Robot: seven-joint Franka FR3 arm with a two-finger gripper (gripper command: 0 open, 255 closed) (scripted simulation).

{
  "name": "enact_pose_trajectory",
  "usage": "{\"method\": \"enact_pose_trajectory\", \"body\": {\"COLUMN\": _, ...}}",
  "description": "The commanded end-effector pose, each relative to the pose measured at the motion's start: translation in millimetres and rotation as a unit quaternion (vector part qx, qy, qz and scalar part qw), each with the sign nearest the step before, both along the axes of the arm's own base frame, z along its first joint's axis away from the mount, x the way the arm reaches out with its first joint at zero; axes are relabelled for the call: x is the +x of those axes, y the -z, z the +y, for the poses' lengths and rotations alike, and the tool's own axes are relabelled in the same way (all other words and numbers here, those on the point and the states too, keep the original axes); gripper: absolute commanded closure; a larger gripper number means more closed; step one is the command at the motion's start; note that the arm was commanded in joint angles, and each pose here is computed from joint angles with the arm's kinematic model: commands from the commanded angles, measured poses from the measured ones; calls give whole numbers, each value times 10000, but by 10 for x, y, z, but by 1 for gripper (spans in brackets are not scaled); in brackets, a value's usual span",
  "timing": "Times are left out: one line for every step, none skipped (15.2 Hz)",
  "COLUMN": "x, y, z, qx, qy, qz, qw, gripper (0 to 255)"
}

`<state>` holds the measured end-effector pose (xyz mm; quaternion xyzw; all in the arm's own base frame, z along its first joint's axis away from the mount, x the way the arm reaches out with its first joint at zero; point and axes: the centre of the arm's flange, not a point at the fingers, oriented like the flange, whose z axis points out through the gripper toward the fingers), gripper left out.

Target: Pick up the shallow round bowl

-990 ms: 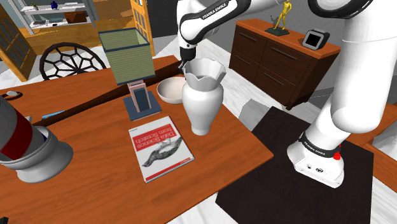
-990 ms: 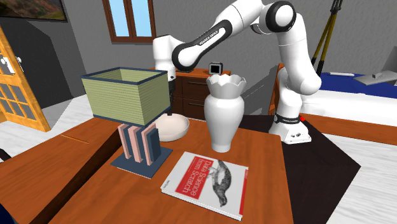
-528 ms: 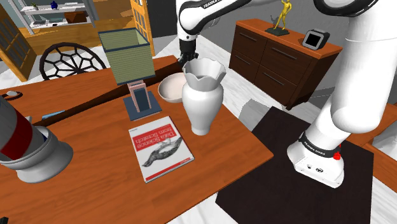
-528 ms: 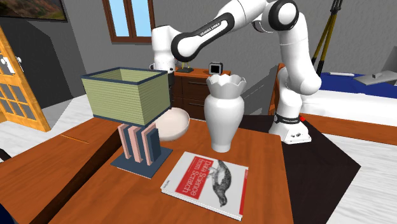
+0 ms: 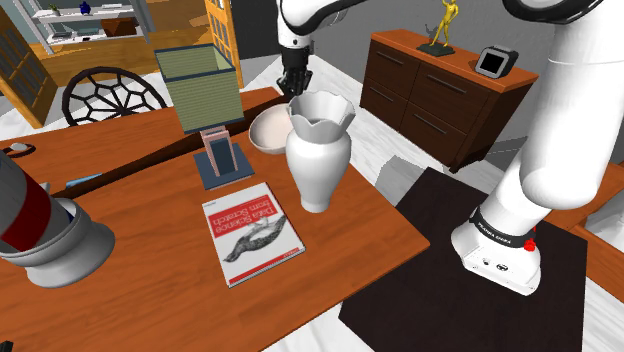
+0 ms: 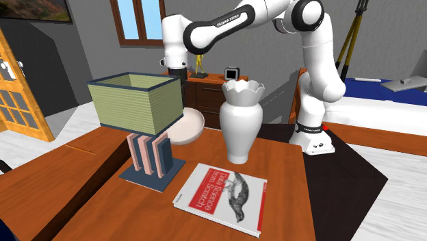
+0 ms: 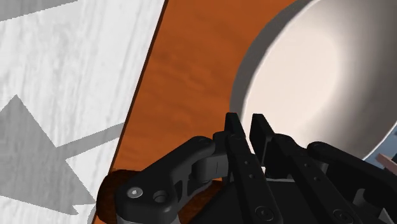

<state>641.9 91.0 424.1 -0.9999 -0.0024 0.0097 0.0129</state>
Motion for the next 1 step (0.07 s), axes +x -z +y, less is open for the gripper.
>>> {"method": "enact_pose_trajectory", "body": {"x": 3, "y": -30, "z": 0, "qx": 0, "qy": 0, "qz": 1, "qw": 10000, "gripper": 255}}
